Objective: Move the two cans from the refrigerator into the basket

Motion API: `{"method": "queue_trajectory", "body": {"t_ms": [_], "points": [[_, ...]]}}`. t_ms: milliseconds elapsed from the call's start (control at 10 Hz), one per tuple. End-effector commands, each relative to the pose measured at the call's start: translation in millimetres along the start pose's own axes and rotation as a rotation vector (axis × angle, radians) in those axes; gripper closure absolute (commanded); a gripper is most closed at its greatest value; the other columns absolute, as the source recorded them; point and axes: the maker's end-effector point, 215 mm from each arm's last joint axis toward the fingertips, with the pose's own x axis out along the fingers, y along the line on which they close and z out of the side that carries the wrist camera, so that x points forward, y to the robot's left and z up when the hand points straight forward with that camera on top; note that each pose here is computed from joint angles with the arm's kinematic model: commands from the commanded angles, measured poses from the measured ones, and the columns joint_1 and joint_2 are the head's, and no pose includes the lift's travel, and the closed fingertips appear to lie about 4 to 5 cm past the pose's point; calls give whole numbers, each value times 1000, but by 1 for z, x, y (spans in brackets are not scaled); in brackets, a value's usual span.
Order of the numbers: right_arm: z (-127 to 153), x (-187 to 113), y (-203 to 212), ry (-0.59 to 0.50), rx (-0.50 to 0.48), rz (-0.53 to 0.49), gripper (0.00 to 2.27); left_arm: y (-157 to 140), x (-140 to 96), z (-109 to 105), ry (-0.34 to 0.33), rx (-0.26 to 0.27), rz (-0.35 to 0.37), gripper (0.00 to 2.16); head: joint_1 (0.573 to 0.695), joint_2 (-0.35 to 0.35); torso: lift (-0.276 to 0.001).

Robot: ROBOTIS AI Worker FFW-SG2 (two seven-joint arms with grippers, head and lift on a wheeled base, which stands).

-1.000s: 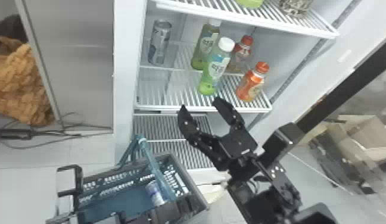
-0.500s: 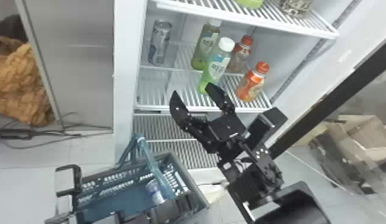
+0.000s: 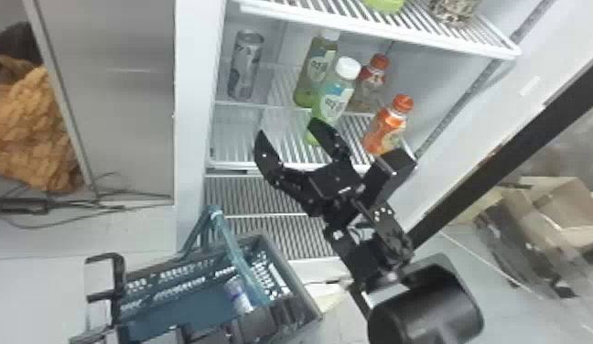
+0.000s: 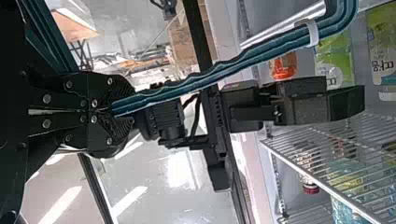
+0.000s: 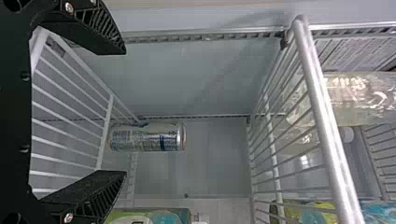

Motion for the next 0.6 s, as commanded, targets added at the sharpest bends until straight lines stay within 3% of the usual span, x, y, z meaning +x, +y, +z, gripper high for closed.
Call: {"method": "queue_trajectory", "body": {"t_ms": [0,500], "points": [[-2,14,-7,-7,-11,-3,75,0,1,-1,1,-1,-1,1204,695,-350,-276],[-13,49,-26,-12,-33,-26,65,-1,2,0,3,3,-3,1204,695,-350,-276]]}}
